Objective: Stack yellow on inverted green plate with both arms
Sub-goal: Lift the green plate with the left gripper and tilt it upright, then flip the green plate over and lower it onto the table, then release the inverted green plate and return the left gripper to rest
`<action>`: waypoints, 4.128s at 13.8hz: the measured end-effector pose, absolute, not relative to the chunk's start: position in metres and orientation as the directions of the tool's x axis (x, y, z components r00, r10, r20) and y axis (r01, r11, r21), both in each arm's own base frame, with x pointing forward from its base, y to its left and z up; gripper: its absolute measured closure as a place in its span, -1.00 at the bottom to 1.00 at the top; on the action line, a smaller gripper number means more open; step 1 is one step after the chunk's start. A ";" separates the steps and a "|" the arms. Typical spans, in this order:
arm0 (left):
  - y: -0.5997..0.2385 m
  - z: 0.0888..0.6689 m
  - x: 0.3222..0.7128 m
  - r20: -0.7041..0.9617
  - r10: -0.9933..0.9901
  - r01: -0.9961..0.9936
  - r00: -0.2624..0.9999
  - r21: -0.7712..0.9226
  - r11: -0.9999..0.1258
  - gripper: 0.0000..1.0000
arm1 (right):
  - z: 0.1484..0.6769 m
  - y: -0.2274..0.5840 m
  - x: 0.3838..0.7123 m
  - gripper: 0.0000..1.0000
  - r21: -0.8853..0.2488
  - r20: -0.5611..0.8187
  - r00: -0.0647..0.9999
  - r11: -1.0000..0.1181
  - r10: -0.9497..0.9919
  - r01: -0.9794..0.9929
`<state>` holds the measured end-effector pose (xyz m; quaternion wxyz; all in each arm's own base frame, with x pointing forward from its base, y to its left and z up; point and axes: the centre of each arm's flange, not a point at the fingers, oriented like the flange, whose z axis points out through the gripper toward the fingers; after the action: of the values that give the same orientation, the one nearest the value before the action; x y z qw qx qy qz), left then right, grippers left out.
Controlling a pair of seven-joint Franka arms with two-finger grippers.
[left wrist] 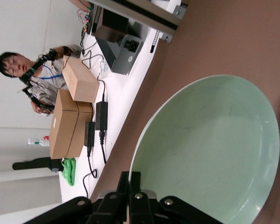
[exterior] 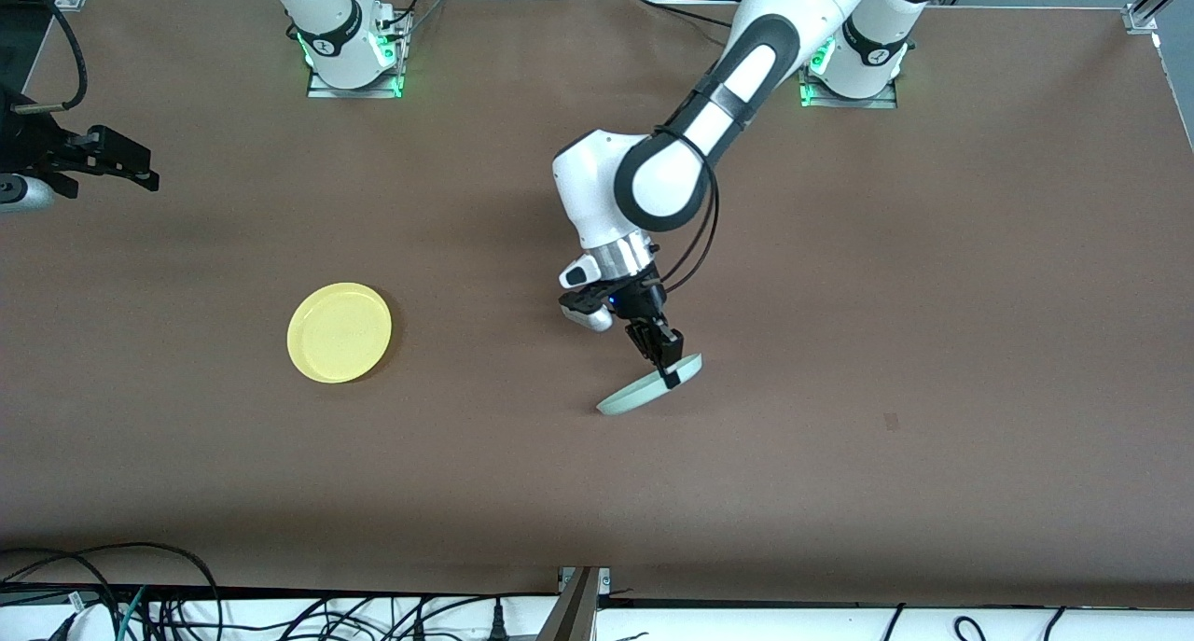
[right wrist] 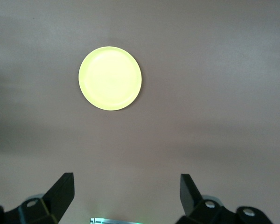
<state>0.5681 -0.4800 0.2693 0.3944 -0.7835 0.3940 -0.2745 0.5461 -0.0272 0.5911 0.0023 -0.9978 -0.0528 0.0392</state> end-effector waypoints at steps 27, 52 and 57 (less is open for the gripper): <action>-0.600 0.231 0.441 0.273 -0.633 -0.266 0.725 -0.737 -0.622 0.86 | 0.591 -0.028 0.546 -1.00 -0.009 -0.079 0.992 -0.995 0.103 0.103; -0.521 0.321 0.565 0.227 -0.195 -0.173 0.954 -0.114 -0.978 -1.00 | 0.591 -0.029 0.546 -1.00 -0.009 -0.078 0.992 -0.995 0.102 0.102; -0.377 0.425 0.633 0.234 -0.014 0.009 0.972 -0.099 -0.995 -1.00 | 0.570 -0.030 0.554 -1.00 -0.017 -0.123 0.987 -0.995 0.103 0.101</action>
<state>0.6327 -0.3768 0.4248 0.0498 -0.9918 0.0013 -0.1181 0.5543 -0.0301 0.5696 0.0051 -0.9967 -0.0511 0.0621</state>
